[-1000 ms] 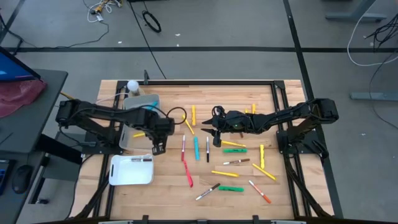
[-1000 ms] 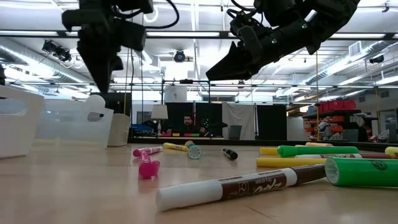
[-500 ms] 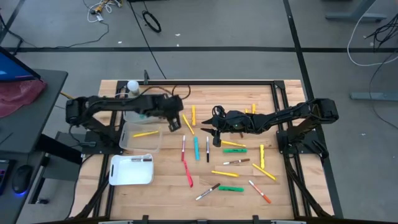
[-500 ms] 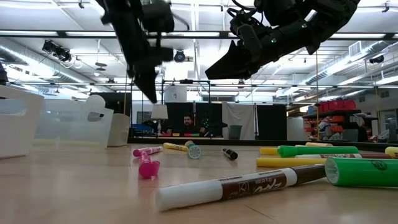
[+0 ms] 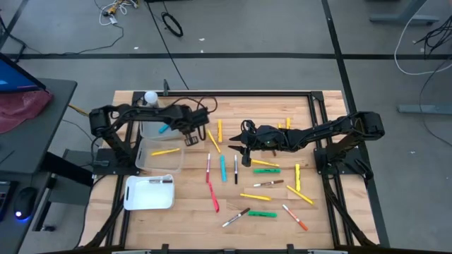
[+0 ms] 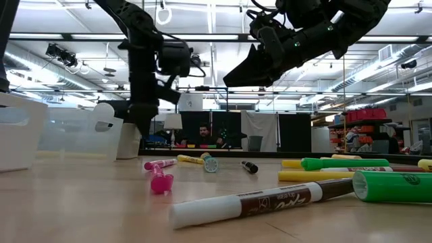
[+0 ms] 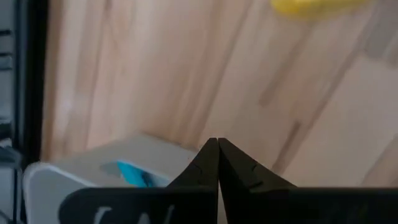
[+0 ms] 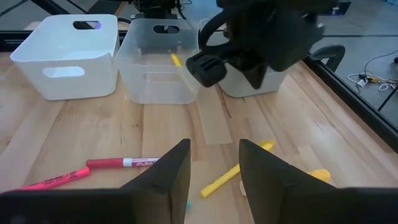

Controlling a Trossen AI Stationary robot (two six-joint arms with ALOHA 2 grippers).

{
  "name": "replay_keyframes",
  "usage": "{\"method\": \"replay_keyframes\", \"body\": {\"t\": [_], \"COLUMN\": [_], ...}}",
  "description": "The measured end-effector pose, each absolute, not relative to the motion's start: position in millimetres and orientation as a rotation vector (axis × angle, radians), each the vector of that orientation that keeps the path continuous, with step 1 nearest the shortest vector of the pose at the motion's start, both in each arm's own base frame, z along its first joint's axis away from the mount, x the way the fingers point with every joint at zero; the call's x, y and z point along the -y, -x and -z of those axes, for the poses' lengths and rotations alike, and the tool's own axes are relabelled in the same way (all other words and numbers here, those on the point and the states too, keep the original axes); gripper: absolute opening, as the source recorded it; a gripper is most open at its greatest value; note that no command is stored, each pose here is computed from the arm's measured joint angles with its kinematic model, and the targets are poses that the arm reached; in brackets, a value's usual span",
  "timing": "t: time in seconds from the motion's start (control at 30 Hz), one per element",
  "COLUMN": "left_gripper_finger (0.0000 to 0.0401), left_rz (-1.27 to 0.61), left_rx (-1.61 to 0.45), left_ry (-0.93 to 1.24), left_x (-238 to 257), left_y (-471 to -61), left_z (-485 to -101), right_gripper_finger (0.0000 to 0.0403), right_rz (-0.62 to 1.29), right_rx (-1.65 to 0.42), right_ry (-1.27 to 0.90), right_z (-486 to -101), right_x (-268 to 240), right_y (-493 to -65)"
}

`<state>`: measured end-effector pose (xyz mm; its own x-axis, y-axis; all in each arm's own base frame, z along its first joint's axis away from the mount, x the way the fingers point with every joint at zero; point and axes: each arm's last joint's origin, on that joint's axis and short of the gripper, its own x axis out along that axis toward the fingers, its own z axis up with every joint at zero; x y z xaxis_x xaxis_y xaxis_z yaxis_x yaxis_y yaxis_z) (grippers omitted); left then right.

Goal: Pick & Place Markers
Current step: Adjust the gray bin

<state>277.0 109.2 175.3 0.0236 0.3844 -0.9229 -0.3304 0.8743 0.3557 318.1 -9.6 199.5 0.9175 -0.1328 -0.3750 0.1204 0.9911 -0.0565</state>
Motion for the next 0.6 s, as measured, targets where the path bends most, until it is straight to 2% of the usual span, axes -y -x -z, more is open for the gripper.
{"method": "replay_keyframes", "body": {"t": [0.23, 0.6], "left_gripper_finger": [0.0004, 0.0009], "left_rz": [-0.529, -0.529], "left_rx": [-1.572, -1.553], "left_ry": [-0.017, 0.007], "left_x": [-98, -89], "left_y": [-265, -264], "left_z": [-172, -180], "right_gripper_finger": [0.0139, 0.0139], "right_rz": [0.131, 0.132], "right_rx": [-0.387, -0.388], "right_ry": [0.029, 0.027], "right_z": [-200, -199], "right_x": [10, 10], "right_y": [-318, -318]}}
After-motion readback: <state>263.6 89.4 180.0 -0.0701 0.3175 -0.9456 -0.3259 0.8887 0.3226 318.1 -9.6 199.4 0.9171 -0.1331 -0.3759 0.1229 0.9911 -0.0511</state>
